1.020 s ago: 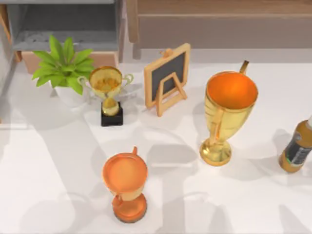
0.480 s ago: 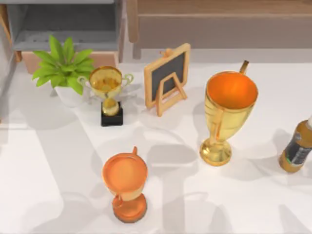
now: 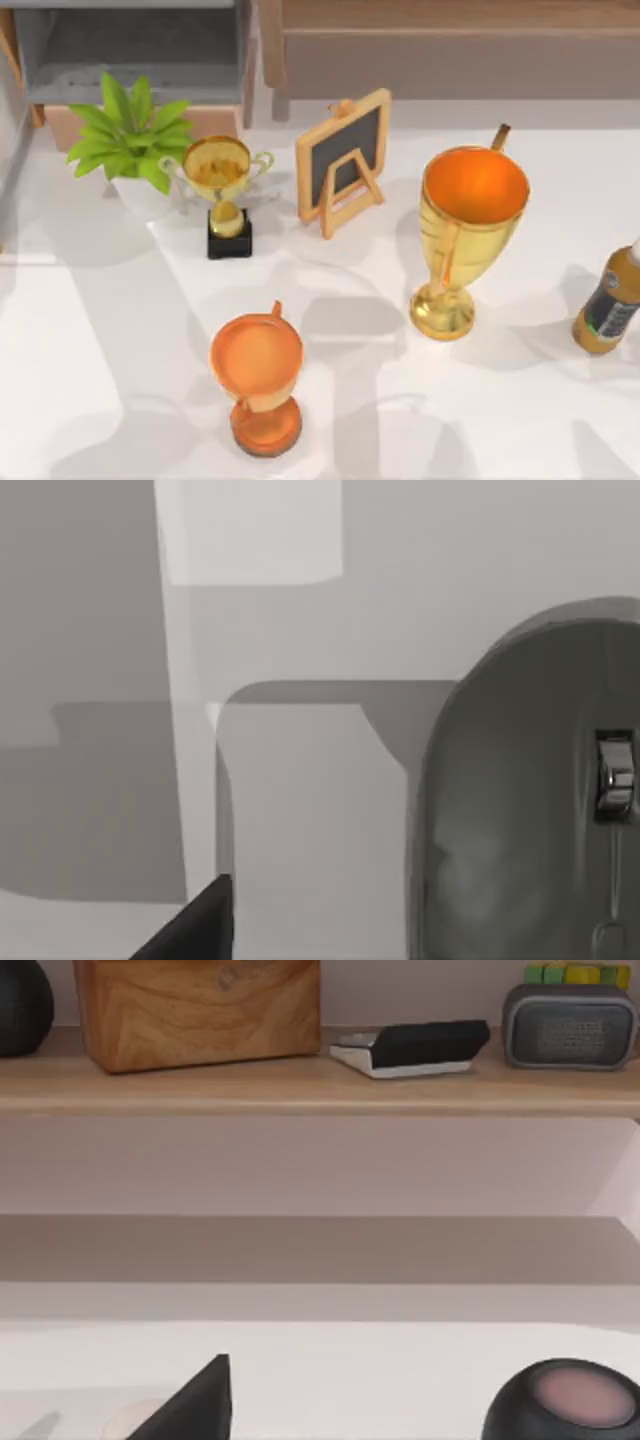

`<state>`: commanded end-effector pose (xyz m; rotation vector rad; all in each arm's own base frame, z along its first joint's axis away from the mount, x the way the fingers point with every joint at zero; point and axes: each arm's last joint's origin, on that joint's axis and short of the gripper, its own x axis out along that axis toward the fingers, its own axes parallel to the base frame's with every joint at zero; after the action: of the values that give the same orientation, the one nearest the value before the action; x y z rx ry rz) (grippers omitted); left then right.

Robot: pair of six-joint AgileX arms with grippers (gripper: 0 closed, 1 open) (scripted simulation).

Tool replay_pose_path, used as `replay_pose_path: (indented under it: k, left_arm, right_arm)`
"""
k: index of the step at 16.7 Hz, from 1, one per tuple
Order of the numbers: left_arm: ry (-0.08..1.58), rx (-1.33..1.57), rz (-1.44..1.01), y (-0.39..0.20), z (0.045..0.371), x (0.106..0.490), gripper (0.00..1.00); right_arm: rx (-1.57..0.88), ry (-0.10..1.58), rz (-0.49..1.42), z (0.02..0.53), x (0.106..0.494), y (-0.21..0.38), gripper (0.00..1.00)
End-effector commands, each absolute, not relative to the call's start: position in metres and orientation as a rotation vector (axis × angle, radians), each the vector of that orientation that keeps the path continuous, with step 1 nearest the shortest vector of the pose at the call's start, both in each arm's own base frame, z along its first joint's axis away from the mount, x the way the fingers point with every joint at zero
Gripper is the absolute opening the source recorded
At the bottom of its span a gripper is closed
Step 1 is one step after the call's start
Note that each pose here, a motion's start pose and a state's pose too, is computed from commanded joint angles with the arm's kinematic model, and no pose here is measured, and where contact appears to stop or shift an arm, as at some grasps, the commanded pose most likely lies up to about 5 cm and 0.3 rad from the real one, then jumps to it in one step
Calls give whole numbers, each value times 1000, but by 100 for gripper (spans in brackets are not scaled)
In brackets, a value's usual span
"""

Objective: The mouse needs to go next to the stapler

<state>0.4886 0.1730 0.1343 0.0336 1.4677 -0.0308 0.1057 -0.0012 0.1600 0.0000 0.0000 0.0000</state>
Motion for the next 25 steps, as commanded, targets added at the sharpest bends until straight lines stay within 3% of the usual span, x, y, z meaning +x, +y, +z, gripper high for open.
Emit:
replay_pose_path:
  k: [12,22,25]
  left_arm:
    - [1468,34,-31,173,134,489,2]
    - [1467,34,-30,174,135,488,0]
    - [1444,30,-18,176,154,484,0]
  right_arm:
    - [0,0,0,160,106,-1,100]
    - [0,0,0,160,106,-1,100]
    - [0,0,0,160,106,-1,100]
